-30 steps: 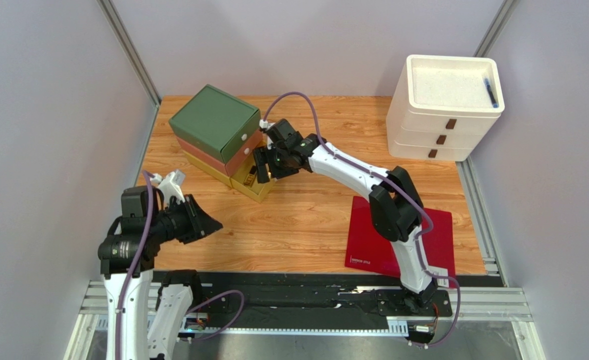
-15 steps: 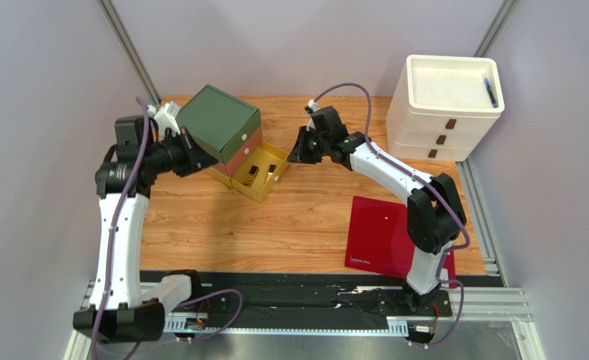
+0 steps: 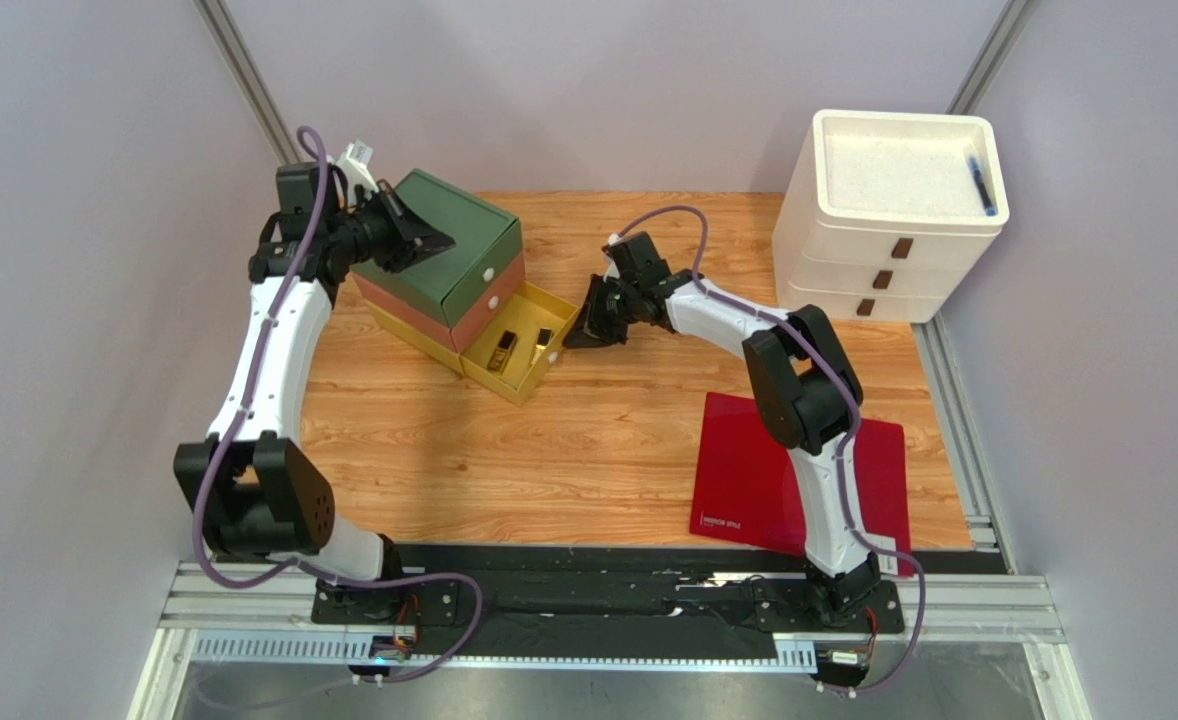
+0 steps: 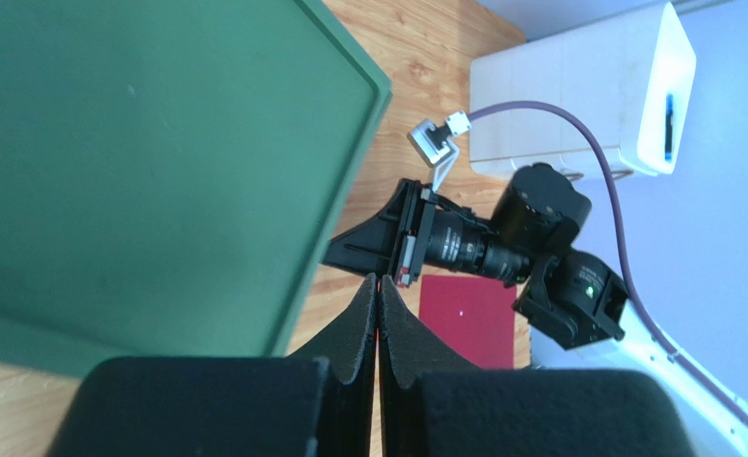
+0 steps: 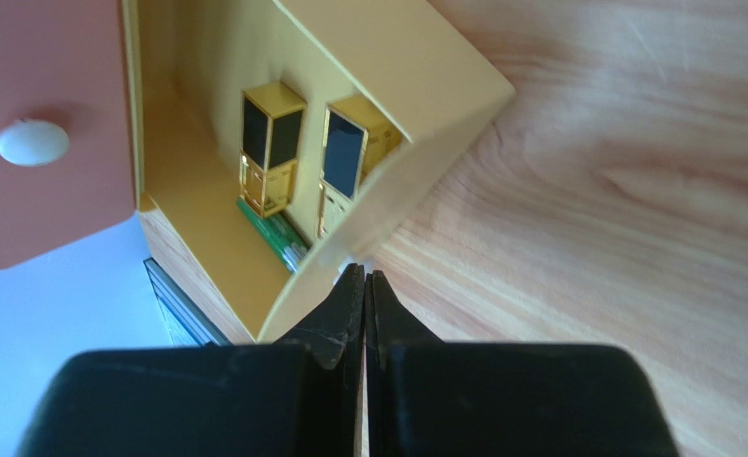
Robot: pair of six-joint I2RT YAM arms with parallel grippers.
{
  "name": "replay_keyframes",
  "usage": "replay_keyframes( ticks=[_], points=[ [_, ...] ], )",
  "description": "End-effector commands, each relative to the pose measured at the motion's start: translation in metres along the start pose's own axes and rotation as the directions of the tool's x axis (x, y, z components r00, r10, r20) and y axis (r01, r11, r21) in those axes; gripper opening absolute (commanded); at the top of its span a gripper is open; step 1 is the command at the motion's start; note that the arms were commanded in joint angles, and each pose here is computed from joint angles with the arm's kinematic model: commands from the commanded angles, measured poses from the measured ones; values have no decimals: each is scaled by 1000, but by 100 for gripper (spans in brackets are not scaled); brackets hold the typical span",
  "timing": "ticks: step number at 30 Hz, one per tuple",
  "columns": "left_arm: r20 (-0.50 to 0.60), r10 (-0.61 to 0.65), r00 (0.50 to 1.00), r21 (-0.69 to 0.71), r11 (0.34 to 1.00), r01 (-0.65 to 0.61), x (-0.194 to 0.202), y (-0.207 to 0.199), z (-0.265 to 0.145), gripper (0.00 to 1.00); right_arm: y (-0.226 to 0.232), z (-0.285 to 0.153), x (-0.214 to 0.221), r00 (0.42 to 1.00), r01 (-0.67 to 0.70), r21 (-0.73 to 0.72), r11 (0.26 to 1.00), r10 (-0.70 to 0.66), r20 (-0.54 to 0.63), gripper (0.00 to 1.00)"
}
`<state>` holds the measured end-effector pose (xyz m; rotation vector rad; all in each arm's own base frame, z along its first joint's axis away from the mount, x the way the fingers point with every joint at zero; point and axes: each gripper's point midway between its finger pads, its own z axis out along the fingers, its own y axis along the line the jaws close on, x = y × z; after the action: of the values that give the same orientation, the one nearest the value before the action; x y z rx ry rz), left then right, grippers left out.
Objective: Organize the makeup
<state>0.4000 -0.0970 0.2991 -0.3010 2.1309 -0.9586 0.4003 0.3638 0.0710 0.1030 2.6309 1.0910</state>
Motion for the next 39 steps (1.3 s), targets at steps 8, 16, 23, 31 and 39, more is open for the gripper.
replay_keyframes(
  ticks=[8, 16, 23, 31, 39],
  points=[
    [60, -72, 996, -56, 996, 75, -28, 27, 40, 0, 31, 29, -34, 1000, 7, -115, 993, -8, -2, 0],
    [-5, -110, 994, -95, 989, 109, -18, 47, 58, 0, 53, 53, -56, 1000, -27, -200, 979, 27, -1, 0],
    [-42, -131, 990, -111, 986, 126, -7, 57, 65, 0, 76, 73, -65, 999, -30, -282, 959, 36, 17, 0],
    [-59, -116, 991, -113, 988, 109, -4, 56, 62, 0, 88, 90, -68, 998, -49, -332, 942, 56, 11, 0],
    [47, -4, 999, -92, 996, 8, -28, 32, 39, 0, 103, 34, -87, 988, 60, -313, 948, -12, 155, 0]
  ],
)
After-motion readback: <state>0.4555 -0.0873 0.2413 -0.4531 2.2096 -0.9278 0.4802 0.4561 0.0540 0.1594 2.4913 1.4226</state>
